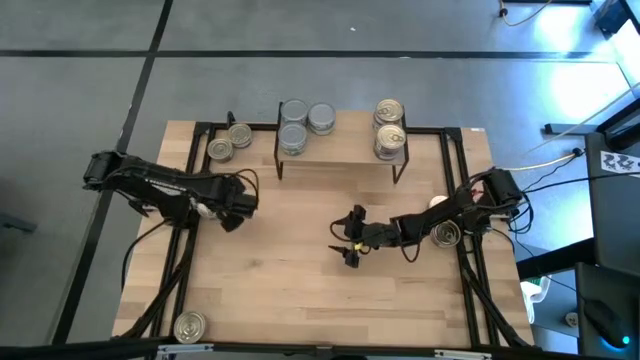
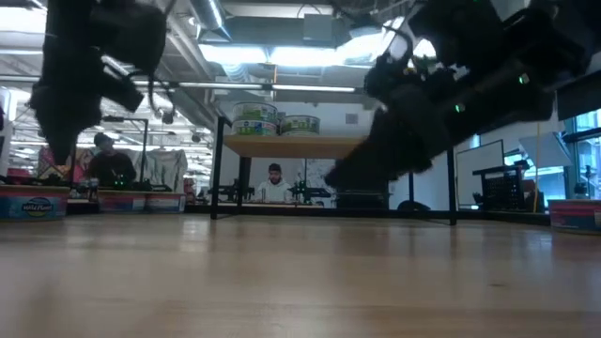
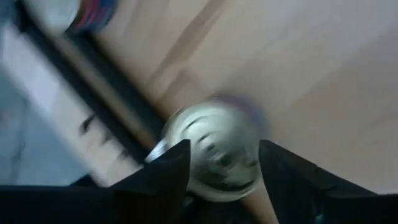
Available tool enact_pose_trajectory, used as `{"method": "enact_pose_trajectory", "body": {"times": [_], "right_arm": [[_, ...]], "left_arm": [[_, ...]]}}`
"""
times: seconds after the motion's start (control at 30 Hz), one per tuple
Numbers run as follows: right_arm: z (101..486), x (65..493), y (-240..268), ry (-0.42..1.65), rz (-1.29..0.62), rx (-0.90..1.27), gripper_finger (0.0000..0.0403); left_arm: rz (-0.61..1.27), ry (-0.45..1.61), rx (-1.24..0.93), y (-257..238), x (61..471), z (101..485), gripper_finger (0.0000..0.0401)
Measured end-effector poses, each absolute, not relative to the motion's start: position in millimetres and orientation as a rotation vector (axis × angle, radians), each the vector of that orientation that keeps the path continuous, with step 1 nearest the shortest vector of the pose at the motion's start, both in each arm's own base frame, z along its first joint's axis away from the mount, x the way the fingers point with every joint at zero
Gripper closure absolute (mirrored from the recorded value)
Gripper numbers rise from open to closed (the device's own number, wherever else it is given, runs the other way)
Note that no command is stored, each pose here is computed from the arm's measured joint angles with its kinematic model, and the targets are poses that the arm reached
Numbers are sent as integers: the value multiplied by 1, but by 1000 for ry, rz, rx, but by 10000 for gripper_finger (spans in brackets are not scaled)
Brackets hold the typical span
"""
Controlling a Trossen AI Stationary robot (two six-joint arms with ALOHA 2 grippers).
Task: Stack canned seafood by type on shelf
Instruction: Put the blue pink tuna can on the shelf
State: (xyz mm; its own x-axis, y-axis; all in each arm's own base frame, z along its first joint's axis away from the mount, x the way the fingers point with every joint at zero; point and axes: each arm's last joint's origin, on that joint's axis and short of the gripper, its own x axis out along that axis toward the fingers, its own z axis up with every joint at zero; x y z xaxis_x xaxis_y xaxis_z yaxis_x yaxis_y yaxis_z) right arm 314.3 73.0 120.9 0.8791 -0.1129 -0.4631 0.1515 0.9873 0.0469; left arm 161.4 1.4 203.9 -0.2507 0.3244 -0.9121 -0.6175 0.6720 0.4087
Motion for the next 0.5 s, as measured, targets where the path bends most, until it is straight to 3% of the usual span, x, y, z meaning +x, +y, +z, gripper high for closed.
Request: {"method": "enact_pose_trajectory", "body": {"times": [0.17, 0.5], "right_arm": [[106, 316, 75, 510, -113, 118, 38], [111, 315, 92, 446, -39, 63, 38]], "left_arm": [[883, 1706, -209, 12, 165, 190, 259], [497, 2043, -90, 17, 178, 155, 309]]}}
